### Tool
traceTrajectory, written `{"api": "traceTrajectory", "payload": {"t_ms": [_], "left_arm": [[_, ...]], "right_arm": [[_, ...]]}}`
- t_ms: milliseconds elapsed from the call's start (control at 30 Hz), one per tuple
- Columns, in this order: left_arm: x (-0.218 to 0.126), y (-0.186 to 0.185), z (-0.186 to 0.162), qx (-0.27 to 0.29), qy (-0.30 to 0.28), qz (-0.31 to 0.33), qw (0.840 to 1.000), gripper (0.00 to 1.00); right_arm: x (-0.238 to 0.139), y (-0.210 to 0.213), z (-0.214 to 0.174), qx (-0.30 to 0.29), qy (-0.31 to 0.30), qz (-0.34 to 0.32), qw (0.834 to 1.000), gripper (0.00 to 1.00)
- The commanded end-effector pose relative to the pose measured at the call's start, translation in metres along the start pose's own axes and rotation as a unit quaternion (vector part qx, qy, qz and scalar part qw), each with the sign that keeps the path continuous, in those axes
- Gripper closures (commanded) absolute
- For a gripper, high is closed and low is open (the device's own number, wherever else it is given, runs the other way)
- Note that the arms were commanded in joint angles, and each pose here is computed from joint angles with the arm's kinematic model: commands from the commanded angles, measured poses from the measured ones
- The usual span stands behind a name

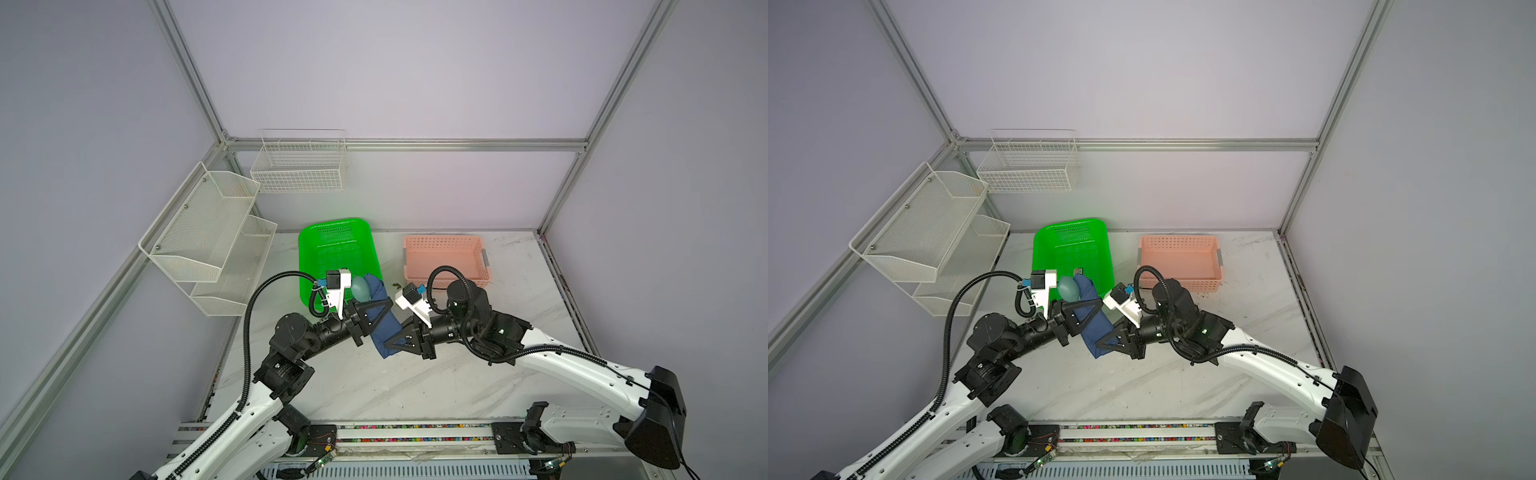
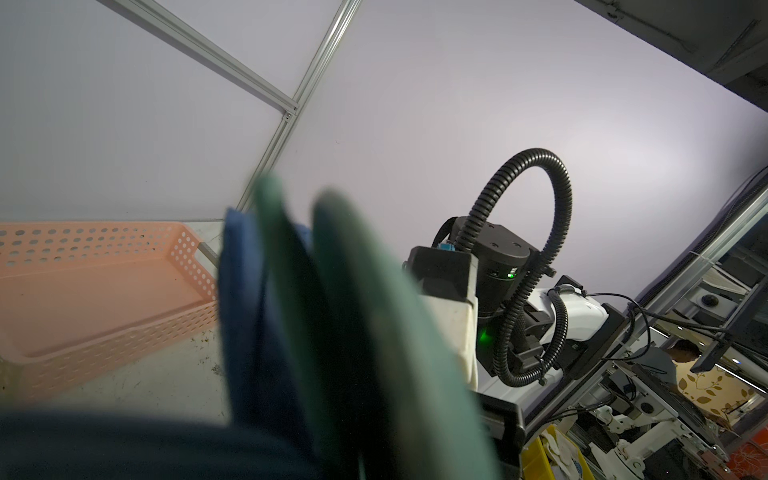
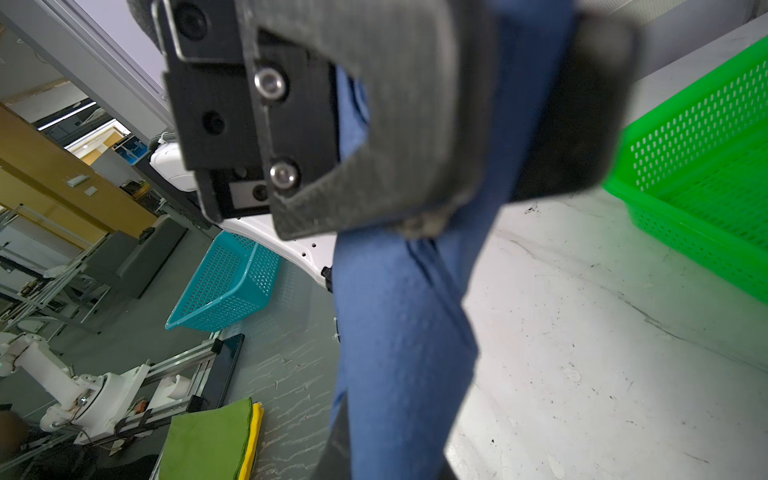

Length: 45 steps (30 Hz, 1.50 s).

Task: Place the utensils on the paper napkin and roll it up
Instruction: 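Open the right gripper and draw it back while the left holds the roll, then move the right gripper back and close it around the roll's middle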

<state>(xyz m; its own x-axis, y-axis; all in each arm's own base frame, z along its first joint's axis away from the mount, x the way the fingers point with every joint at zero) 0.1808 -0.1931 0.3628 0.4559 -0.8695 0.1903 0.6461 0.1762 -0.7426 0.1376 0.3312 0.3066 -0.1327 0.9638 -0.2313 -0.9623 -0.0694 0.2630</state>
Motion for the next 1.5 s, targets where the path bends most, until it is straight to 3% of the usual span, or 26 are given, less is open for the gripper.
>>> {"api": "traceTrajectory", "payload": {"t_ms": [0, 33, 100, 167, 200, 500, 767, 1033, 1467], "left_arm": [[-0.007, -0.043, 0.03, 0.038, -0.044, -0.048, 0.997, 0.97], [-0.007, -0.042, 0.03, 0.038, -0.047, -0.047, 0.997, 0.98], [-0.008, -0.04, 0.03, 0.036, -0.052, -0.043, 0.997, 0.99], [-0.01, -0.038, 0.031, 0.037, -0.06, -0.04, 0.997, 0.99], [-0.011, -0.037, 0.031, 0.037, -0.063, -0.037, 0.997, 1.0], [-0.017, -0.026, 0.038, 0.047, -0.092, 0.014, 0.995, 1.0], [-0.016, -0.01, 0.043, 0.044, -0.11, 0.063, 0.991, 1.0], [-0.02, -0.008, 0.046, 0.045, -0.123, 0.084, 0.988, 1.0], [-0.014, -0.004, 0.046, 0.036, -0.121, 0.077, 0.989, 1.0]], "right_arm": [[-0.002, 0.001, 0.005, -0.02, 0.003, -0.005, 1.0, 1.0], [-0.003, 0.001, 0.006, -0.021, 0.001, -0.007, 1.0, 1.0], [-0.005, 0.0, 0.008, -0.02, -0.002, -0.018, 1.0, 0.78], [-0.01, -0.001, 0.011, -0.015, -0.007, -0.039, 0.999, 0.48], [-0.014, -0.001, 0.012, -0.013, -0.01, -0.056, 0.998, 0.42], [-0.082, 0.009, 0.028, -0.021, -0.009, -0.221, 0.975, 0.28], [-0.077, 0.021, 0.058, -0.049, -0.012, -0.187, 0.981, 0.04], [-0.039, 0.014, 0.059, -0.058, 0.03, -0.154, 0.986, 0.04], [0.003, -0.003, 0.042, -0.042, 0.05, -0.115, 0.991, 0.17]]}}
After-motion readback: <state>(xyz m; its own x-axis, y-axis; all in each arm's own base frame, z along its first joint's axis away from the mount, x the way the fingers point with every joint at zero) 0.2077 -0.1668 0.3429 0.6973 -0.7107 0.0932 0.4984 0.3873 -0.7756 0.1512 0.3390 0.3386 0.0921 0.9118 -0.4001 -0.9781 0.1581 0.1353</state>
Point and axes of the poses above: each gripper's point midway between its finger pads, its own x axis out along the fingers, its own y axis along the line the jaws close on, z = x × y, the point moved 4 cm from there along -x, back along the fingers, and after that the axes turned 14 degrees about -x, right-handed, at the moved point
